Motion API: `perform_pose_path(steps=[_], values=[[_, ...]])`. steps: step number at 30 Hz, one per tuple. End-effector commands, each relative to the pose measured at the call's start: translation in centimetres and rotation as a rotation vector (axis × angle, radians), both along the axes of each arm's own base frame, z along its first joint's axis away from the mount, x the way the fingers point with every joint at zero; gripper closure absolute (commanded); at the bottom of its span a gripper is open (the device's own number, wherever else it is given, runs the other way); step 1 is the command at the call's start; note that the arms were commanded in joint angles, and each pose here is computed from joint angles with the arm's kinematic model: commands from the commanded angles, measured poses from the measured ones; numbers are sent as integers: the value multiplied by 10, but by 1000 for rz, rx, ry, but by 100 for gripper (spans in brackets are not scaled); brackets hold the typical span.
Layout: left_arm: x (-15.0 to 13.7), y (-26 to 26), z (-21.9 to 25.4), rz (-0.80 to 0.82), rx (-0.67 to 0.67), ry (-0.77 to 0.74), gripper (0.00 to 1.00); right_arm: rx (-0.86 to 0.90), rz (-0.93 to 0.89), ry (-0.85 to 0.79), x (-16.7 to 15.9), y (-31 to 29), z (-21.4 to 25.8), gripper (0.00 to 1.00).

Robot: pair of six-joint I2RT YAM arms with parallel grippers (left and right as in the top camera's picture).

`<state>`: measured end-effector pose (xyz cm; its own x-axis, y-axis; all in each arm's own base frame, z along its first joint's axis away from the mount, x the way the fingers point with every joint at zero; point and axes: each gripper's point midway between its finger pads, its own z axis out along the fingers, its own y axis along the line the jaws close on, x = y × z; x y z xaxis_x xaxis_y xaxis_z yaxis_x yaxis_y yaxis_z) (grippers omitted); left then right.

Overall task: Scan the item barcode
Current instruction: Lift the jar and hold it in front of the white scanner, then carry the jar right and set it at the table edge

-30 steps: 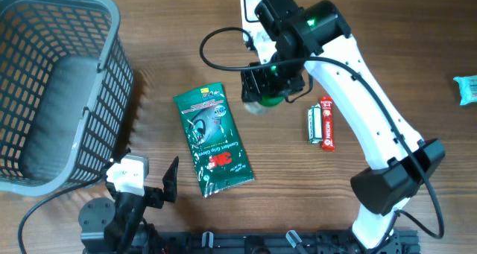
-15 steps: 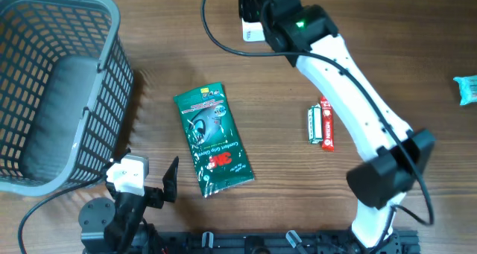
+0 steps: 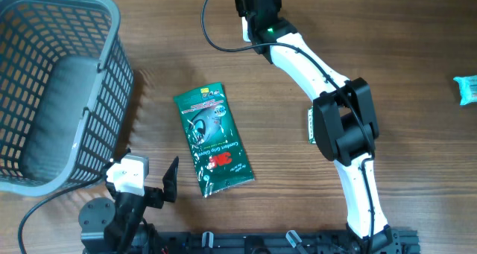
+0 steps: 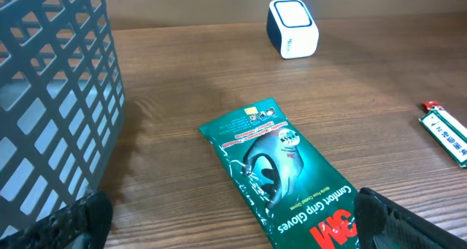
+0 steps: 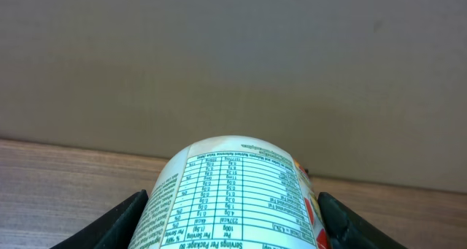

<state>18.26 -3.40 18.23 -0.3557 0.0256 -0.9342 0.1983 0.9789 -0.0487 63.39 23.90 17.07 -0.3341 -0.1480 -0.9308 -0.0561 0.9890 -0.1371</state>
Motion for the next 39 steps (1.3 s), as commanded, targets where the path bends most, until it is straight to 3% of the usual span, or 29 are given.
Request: perform_pose_path(steps=[1,8,14,18,21,24,27,34,39], values=[[0,-3,-1,-12,-14,0,0,-31,-3,19,2,1,-17,42],[0,-3,-1,-12,-14,0,0,-19,38,34,1,8,-19,42],[0,-3,-1,-12,-14,0,0,-11,24,9,-16,-9,50,41],[0,-3,-1,-12,-14,0,0,-14,-66,129,-40,-71,77,40],[0,-3,-1,-12,-14,0,0,33,-220,368,-66,-152,41,41],[0,-3,-1,-12,-14,0,0,148,-389,695,-114,-244,-18,42],[0,-3,-1,-12,-14,0,0,252,-487,850,-144,-305,-45,41],[0,-3,-1,-12,-14,0,0,409,-722,867,-178,-455,-86,32],[0,-3,-1,-12,-13,0,0,512,-784,859,-188,-504,-126,33]])
